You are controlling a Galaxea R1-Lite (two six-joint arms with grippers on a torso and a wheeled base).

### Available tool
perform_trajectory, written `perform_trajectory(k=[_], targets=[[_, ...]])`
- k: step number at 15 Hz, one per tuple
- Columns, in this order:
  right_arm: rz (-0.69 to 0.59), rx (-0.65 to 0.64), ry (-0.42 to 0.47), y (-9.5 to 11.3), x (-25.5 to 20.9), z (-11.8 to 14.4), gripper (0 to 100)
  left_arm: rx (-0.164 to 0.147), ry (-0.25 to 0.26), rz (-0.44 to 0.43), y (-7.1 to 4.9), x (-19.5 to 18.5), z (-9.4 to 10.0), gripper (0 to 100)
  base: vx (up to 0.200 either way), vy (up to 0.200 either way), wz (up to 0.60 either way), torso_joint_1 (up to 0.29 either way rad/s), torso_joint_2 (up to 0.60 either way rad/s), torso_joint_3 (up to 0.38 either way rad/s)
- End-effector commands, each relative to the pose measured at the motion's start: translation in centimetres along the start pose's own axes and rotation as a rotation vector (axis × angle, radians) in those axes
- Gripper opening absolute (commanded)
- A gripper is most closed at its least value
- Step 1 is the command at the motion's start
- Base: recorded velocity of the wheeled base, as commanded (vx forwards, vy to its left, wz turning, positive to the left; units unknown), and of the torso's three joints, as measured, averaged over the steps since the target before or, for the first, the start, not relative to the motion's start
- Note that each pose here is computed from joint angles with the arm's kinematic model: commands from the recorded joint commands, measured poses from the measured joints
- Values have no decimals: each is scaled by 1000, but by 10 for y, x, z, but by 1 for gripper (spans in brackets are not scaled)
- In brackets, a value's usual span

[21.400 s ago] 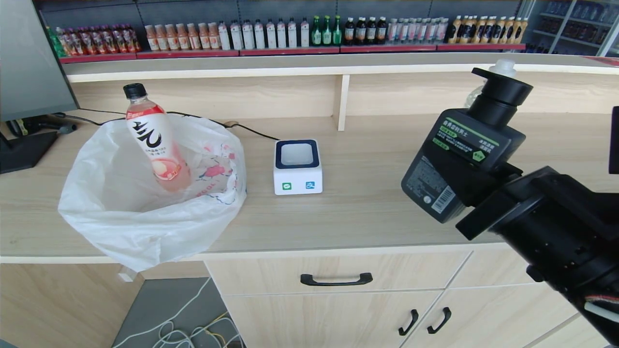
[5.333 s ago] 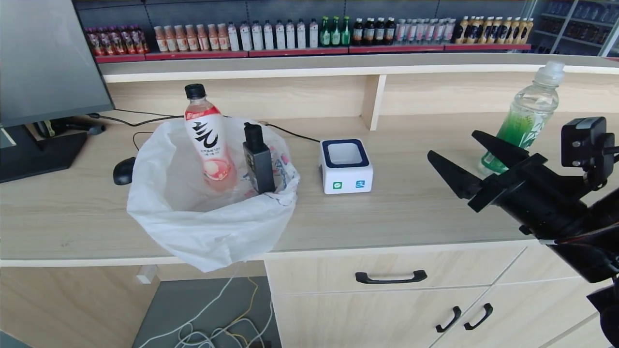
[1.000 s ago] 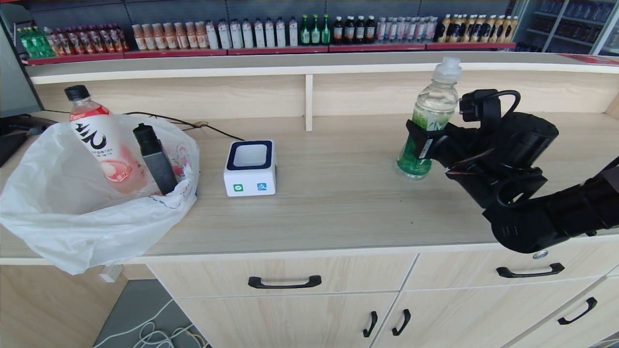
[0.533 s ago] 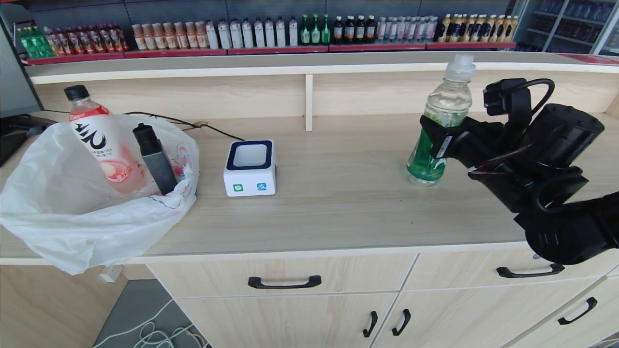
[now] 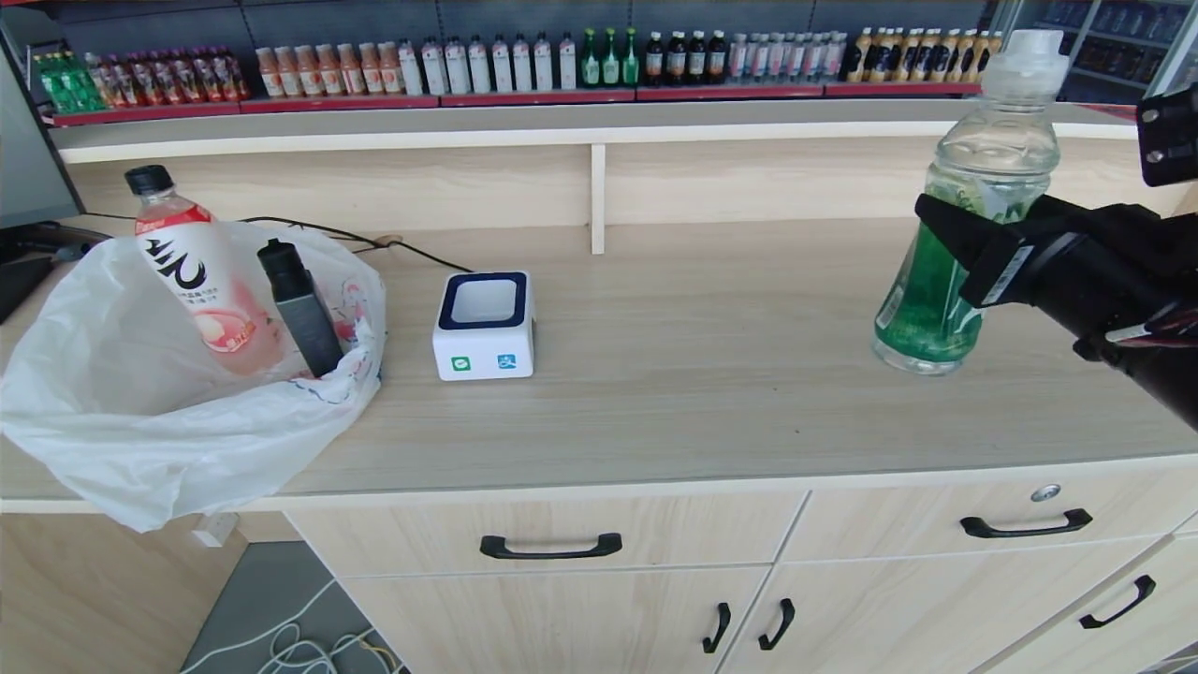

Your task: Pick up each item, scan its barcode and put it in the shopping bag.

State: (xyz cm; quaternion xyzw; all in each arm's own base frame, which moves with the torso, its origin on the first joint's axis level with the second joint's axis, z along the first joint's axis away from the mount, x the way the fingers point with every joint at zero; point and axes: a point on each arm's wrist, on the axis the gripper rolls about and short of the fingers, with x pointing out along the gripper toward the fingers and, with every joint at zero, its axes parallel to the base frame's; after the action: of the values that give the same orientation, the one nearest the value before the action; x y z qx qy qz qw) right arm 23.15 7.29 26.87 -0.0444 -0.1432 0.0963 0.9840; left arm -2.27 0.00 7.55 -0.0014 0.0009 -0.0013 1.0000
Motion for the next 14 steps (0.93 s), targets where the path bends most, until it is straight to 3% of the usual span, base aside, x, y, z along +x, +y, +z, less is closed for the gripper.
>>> perform_trajectory(k=[1, 6, 11, 14], targets=[[8, 20, -51, -7, -48, 28, 0, 0, 0, 1, 0, 0, 0, 100, 0, 0, 0, 0, 0, 0], [136, 76, -82, 12, -72, 35, 0, 0, 0, -1, 0, 0, 0, 100, 0, 0, 0, 0, 0, 0], [310, 222, -12, 39, -73, 22, 0, 0, 0, 1, 0, 0, 0, 100, 0, 0, 0, 0, 0, 0], [453, 328, 2, 42, -75, 20, 0, 0, 0, 1, 0, 0, 0, 100, 0, 0, 0, 0, 0, 0]])
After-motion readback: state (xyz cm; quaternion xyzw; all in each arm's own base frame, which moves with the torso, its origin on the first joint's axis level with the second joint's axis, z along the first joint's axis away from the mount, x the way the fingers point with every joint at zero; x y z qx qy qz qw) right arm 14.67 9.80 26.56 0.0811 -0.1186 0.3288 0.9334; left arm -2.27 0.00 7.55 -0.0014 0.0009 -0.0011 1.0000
